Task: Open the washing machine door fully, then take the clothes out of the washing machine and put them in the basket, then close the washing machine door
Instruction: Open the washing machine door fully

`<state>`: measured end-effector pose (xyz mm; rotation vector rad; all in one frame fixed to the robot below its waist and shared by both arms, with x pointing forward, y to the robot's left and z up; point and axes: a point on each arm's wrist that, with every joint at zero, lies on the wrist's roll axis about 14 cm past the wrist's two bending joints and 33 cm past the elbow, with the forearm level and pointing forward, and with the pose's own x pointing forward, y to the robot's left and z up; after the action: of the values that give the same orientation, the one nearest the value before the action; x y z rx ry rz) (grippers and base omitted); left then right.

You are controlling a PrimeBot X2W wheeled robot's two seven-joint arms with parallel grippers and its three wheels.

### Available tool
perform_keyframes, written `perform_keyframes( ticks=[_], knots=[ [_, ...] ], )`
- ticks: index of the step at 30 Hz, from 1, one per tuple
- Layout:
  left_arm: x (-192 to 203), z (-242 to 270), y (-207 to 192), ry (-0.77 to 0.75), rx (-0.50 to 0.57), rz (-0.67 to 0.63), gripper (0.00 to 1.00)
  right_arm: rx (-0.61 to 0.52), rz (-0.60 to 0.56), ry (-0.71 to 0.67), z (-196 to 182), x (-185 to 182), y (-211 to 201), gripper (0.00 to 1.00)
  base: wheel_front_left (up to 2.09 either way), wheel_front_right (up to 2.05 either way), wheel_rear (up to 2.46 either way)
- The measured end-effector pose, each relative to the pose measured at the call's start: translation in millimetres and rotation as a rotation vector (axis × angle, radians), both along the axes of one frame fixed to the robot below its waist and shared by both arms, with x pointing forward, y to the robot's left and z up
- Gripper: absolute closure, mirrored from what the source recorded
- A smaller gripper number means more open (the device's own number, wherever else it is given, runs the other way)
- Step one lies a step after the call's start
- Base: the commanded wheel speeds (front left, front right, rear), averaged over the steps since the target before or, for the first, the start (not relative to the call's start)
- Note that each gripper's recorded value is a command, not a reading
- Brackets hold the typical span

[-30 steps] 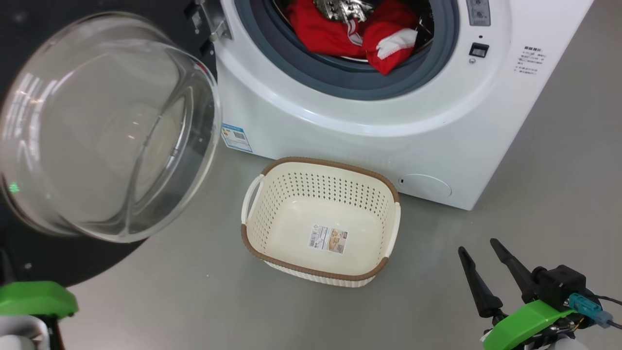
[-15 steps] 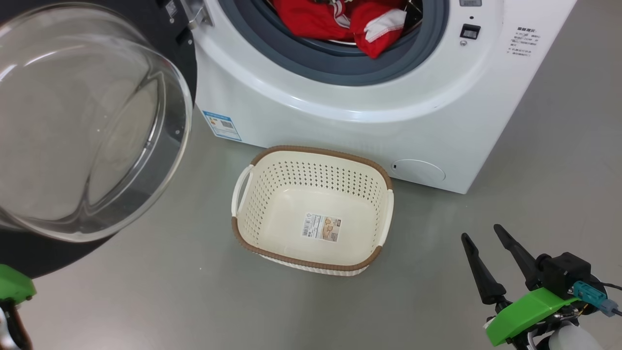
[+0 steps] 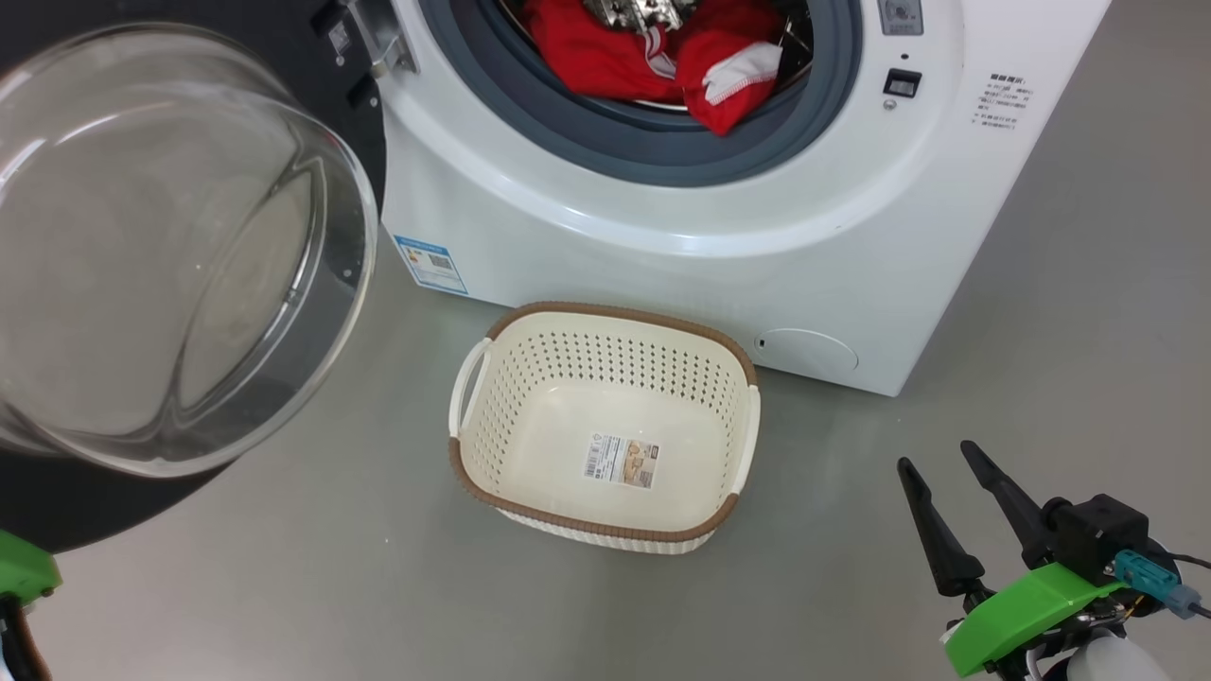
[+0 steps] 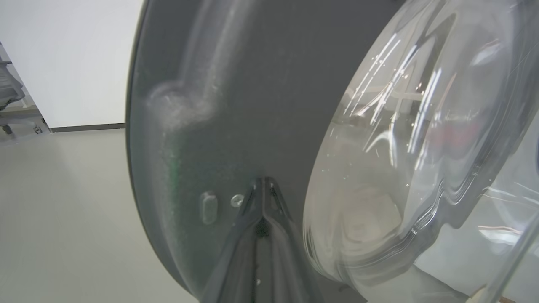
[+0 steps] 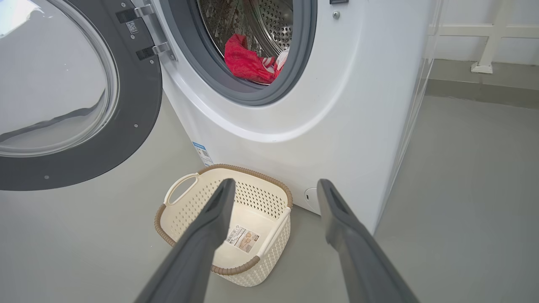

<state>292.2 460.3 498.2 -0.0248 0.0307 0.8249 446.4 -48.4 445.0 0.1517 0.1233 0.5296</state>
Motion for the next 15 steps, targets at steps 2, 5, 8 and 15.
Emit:
perform_keyframes(
  ticks=[2, 5, 8, 15],
  knots=[
    [-2, 1, -1, -0.018, -0.011, -0.006, 1.00, 0.001, 0.001, -0.005, 3, -1, 1, 0.00, 0.00, 0.00, 0.00],
    [-3, 6, -7, -0.056, -0.023, -0.039, 0.86, 0.005, 0.006, -0.019, 9, -3, 4, 0.00, 0.00, 0.00, 0.00],
    [-3, 2, -21, -0.065, -0.030, -0.076, 0.59, 0.006, 0.009, -0.029, 13, -4, 6, 0.00, 0.00, 0.00, 0.00],
    [-8, -11, -56, -0.061, -0.046, -0.155, 0.00, 0.006, 0.002, -0.046, 21, -8, 3, 0.00, 0.00, 0.00, 0.00]
  ],
)
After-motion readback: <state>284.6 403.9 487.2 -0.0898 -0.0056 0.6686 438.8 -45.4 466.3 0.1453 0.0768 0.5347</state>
